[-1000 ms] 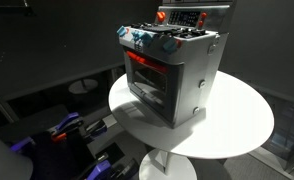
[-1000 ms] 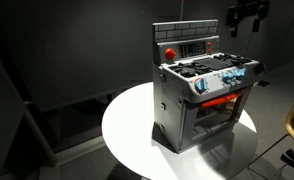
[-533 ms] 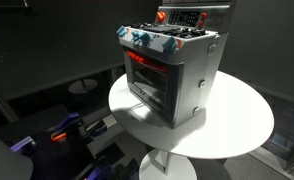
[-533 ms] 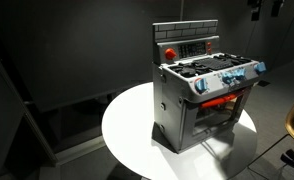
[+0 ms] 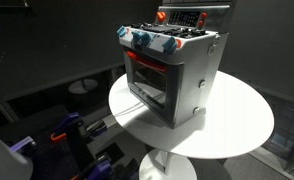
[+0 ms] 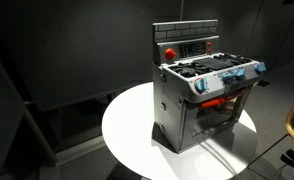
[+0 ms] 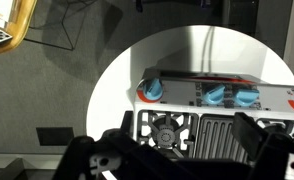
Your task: Press the top button on the right side of the stove
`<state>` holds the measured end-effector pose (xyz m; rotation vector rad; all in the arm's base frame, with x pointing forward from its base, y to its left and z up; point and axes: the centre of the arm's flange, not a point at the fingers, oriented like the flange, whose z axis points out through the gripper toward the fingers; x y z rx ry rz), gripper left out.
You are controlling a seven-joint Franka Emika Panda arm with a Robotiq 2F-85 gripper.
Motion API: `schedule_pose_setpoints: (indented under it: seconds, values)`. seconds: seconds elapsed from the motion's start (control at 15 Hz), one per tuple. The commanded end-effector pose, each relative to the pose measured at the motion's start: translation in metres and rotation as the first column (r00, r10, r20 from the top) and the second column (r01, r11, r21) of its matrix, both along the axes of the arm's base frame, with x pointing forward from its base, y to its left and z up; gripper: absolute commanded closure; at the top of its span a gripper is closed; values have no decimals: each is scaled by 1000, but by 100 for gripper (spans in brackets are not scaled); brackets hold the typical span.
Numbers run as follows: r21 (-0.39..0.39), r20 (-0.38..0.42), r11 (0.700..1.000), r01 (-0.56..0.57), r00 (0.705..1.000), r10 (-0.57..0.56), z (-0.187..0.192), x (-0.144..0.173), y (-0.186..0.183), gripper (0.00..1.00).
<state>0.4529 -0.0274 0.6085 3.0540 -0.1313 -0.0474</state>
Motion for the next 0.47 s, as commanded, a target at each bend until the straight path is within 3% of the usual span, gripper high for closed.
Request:
schedule_pose_setpoints:
  seconds: [0.0,0.13,0.4]
  values:
    - [26,41,999,-36,999,35,1,-30,1,0]
    - [5,19,1000,-10,1000,10,3,-18,1,0]
    - [11,26,1000,-11,1000,10,3,-25,1,0]
